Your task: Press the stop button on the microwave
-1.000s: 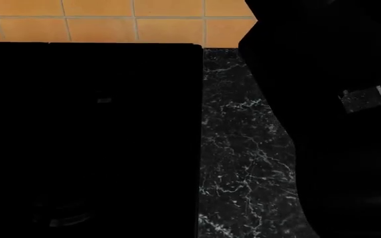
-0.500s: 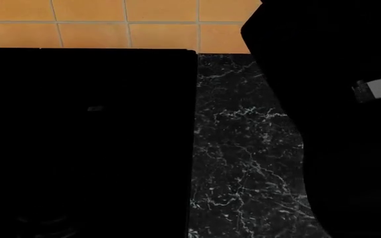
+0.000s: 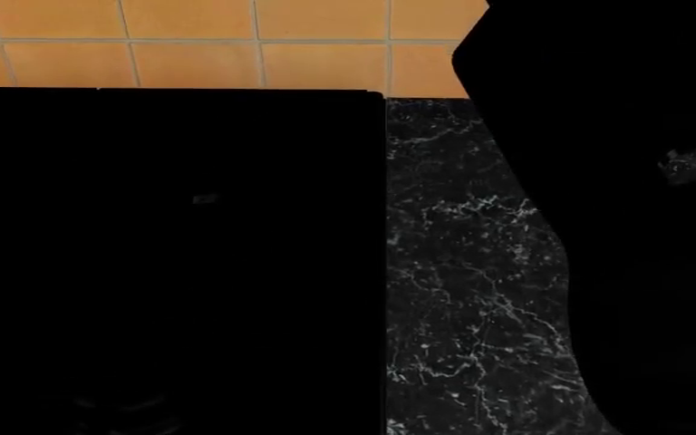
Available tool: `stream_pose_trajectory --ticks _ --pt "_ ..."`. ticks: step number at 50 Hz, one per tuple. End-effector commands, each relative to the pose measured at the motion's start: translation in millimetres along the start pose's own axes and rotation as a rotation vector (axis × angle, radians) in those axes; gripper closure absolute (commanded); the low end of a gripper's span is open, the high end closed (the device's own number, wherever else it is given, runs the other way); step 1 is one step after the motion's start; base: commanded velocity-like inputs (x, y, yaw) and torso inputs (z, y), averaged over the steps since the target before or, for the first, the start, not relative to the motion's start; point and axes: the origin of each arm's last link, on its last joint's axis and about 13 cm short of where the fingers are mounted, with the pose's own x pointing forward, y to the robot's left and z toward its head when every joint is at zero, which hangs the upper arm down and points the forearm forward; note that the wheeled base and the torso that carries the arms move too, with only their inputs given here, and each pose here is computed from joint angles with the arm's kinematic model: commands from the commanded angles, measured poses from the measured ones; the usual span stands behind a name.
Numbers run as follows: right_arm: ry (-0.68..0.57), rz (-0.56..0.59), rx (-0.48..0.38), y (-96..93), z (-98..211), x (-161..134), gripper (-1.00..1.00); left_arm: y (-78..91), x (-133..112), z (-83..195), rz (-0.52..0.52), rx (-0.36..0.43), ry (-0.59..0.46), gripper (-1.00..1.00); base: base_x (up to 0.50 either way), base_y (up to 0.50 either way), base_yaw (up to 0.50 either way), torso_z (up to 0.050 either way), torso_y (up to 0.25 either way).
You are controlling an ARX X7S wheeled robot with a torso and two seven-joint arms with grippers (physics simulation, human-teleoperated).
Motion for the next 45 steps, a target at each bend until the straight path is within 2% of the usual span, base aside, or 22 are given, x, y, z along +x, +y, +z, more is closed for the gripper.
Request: stream_pose_trajectory --ticks 1,7,11,12,13,20,34,45 --pt "-0.001 -0.007 -0.007 -0.4 -3.0 0.4 -1.00 -0.3 -0.1 -0.3 -0.001 0.000 0.001 -1.00 0.00 0.00 0.00 0.050 0.082" --pt "0.012 -0.020 -0.017 -1.5 -8.1 1.4 -1.00 -0.3 -0.1 -0.3 -0.001 0.000 0.001 -1.00 0.00 0.00 0.00 0.043 0.062" --pt "0.031 -0.036 -0.021 -2.4 -7.9 0.1 -1.00 -0.3 -0.1 -0.3 -0.001 0.000 0.001 -1.00 0.00 0.00 0.00 0.000 0.000" --pt "0.065 -0.064 -0.050 -3.0 -9.6 -0.3 -1.00 -0.3 -0.1 -0.3 -0.001 0.000 0.001 -1.00 0.00 0.00 0.00 0.000 0.000" --pt "0.086 -0.043 -0.022 -3.2 -10.0 -1.2 -1.00 -0.3 -0.1 -0.3 -0.001 0.000 0.001 -1.00 0.00 0.00 0.00 0.000 0.000" --pt "0.122 -0.073 -0.039 -5.0 -2.2 -10.6 -1.00 -0.3 -0.1 -0.3 -0.001 0.000 0.001 -1.00 0.00 0.00 0.00 0.000 0.000" --pt "0.132 -0.045 -0.036 -1.5 10.7 -31.4 -1.00 -0.3 -0.1 -0.3 -0.001 0.000 0.001 -1.00 0.00 0.00 0.00 0.000 0.000" --pt "0.151 -0.034 -0.038 0.1 8.1 -40.7 -1.00 -0.3 -0.1 -0.3 -0.001 0.000 0.001 -1.00 0.00 0.00 0.00 0.000 0.000"
